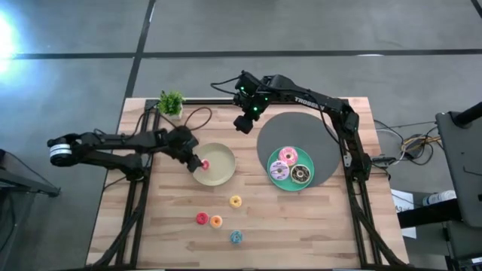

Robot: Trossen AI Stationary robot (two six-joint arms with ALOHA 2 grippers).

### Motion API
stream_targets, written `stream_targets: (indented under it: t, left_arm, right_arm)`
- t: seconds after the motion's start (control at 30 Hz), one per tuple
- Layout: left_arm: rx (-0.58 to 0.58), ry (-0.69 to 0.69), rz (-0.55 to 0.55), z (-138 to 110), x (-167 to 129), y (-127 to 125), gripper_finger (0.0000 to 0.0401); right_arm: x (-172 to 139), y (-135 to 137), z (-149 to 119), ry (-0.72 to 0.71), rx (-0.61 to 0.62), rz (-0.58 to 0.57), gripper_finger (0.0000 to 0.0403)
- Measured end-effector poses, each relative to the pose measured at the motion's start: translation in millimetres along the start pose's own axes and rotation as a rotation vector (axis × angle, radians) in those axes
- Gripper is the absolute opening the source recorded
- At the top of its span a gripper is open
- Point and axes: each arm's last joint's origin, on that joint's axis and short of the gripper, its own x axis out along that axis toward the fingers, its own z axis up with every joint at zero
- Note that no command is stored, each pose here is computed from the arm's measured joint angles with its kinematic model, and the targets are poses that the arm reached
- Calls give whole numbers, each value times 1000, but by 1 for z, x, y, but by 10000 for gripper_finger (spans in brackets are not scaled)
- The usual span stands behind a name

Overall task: Pick & Place donuts
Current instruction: Put the top small orange donut on the brown plate, then put the small yellow donut on the brown plate

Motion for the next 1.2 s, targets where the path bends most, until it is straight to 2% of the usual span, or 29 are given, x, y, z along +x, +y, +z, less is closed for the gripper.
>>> stream_targets:
  t: [0.27, 0.37, 0.43, 0.53, 0.63, 0.83, 0.97, 1.2]
  left_arm:
    - [46, 75, 201, 4, -16, -3, 115]
    - [69, 75, 234, 8, -26, -8, 115]
    - [107, 33, 205, 13, -36, -16, 115]
    - [194, -66, 145, 21, -55, -30, 115]
    - [230, -158, 108, 23, -75, -38, 115]
    - [220, -266, 48, 18, -100, -44, 115]
    - [200, -302, 22, 13, -109, -44, 115]
    - [235, -323, 15, 11, -114, -45, 115]
  right_arm:
    - [0, 0, 0, 2, -21, -3, 196]
    - [1, 1, -3, 24, -39, -7, 196]
    - [4, 5, -7, 56, -97, -26, 196]
    - [16, 23, -20, 133, -257, -84, 196]
    - [37, 45, -37, 213, -387, -68, 195]
    - [85, 68, -74, 308, -472, -84, 183]
    - [115, 88, -97, 289, -510, -89, 171]
    - [149, 123, -133, 184, -621, -187, 171]
